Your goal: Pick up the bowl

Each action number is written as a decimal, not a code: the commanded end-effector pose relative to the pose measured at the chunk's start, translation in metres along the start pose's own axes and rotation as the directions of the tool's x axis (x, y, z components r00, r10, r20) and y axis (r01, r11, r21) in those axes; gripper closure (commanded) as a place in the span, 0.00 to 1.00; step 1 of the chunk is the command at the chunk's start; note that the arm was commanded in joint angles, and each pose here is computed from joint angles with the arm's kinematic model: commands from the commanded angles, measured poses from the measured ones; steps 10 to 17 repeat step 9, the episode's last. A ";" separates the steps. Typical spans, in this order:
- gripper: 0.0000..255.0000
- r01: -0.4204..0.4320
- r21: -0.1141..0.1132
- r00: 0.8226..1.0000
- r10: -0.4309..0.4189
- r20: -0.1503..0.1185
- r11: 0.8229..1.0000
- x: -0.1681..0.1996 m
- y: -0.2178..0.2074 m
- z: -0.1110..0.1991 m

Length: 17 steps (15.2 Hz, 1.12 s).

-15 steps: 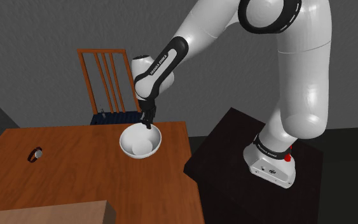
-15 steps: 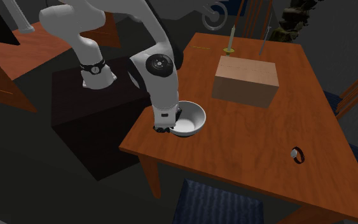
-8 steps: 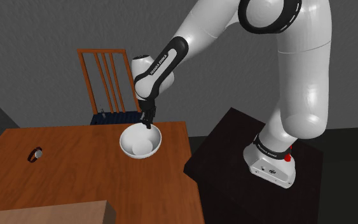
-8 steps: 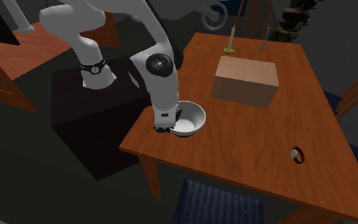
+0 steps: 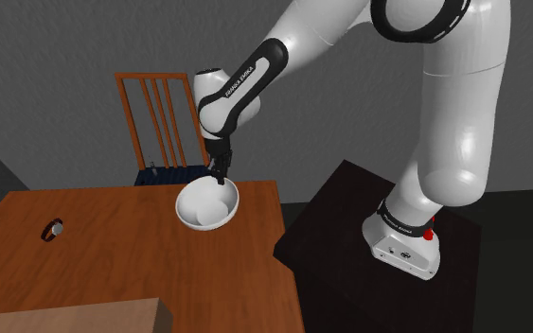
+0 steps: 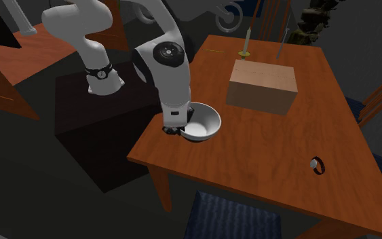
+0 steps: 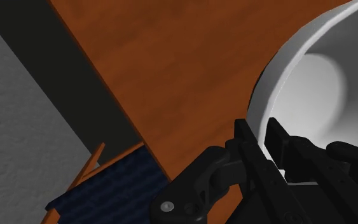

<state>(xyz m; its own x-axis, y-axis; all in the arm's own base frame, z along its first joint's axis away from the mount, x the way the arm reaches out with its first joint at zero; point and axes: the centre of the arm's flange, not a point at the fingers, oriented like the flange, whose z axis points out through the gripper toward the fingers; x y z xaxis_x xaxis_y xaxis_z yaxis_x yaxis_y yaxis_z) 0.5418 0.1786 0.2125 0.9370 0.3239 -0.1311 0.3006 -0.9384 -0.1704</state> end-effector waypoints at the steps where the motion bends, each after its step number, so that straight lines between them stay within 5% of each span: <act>1: 1.00 0.000 0.000 1.000 0.000 0.000 1.000 -0.001 -0.002 -0.010; 7: 1.00 0.000 0.000 1.000 0.000 0.000 1.000 -0.005 -0.007 -0.041; 17: 1.00 0.000 0.000 1.000 0.000 0.000 1.000 -0.005 -0.008 -0.042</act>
